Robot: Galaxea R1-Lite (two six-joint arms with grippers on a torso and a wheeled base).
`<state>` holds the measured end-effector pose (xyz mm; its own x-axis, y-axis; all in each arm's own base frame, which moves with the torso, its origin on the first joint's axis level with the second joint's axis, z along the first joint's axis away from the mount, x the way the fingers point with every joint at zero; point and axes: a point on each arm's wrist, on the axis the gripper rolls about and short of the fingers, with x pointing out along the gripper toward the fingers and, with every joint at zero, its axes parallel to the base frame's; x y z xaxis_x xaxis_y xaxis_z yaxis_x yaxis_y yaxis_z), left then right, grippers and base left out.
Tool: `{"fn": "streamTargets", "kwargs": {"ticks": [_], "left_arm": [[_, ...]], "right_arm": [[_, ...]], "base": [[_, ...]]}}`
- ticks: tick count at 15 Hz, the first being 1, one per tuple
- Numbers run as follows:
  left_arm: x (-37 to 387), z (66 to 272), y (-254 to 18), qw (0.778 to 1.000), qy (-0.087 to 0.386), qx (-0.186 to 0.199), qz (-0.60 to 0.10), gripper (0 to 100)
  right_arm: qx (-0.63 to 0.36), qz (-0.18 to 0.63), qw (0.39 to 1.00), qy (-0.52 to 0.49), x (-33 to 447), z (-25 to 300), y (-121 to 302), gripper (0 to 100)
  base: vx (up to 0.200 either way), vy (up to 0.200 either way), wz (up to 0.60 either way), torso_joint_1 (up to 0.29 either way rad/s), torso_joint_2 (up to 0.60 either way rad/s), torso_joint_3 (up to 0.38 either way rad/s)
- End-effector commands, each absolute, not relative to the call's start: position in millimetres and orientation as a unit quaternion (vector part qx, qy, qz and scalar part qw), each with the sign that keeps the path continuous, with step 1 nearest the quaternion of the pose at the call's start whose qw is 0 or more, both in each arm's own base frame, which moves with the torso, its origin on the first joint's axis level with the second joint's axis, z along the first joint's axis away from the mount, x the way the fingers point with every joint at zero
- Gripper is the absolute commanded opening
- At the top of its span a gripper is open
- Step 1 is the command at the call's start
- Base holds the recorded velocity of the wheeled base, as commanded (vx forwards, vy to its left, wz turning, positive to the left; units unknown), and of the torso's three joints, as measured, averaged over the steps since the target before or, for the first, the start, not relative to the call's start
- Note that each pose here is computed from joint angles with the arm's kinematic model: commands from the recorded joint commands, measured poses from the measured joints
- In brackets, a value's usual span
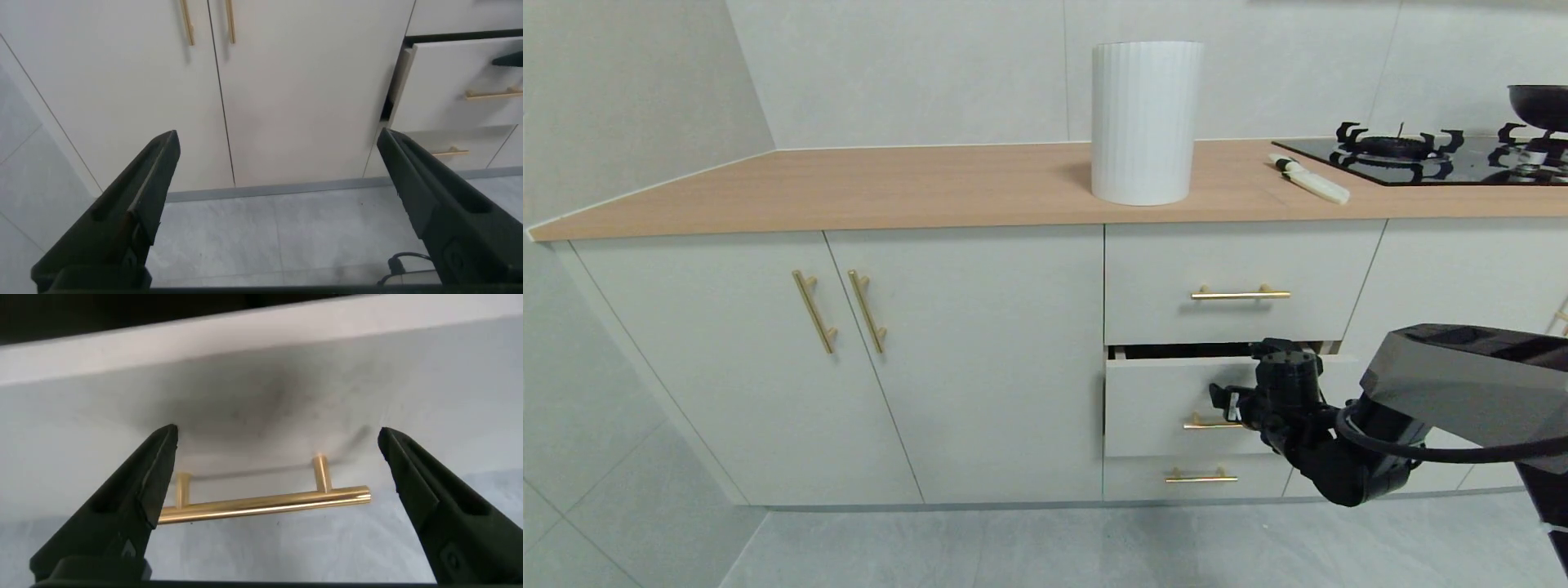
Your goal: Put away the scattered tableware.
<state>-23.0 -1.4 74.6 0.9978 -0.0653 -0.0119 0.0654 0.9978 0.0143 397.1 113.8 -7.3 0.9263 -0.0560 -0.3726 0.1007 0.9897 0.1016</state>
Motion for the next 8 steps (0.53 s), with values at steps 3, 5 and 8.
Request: {"fn": "streamTargets", "kwargs": {"ticks": [3,5,8], "left_arm": [[-23,74,-1,0.999,0.006,0.007,-0.033,100],[-23,74,-1,0.999,0.006,0.007,-0.033,100],[-23,74,-1,0.999,0.006,0.007,-0.033,100]], "right_arm": [[0.081,-0.053,0.979,0.181,408,-15,111,100],[0.087,-0.062,0.980,0.171,418,-17,108,100],[0.115,-0.066,0.978,0.158,427,-19,108,100]], "base": [[0.000,0.000,0.00,0.000,0.00,0.000],[0.000,0.000,0.00,0.000,0.00,0.000],[0.000,0.000,0.00,0.000,0.00,0.000]]}}
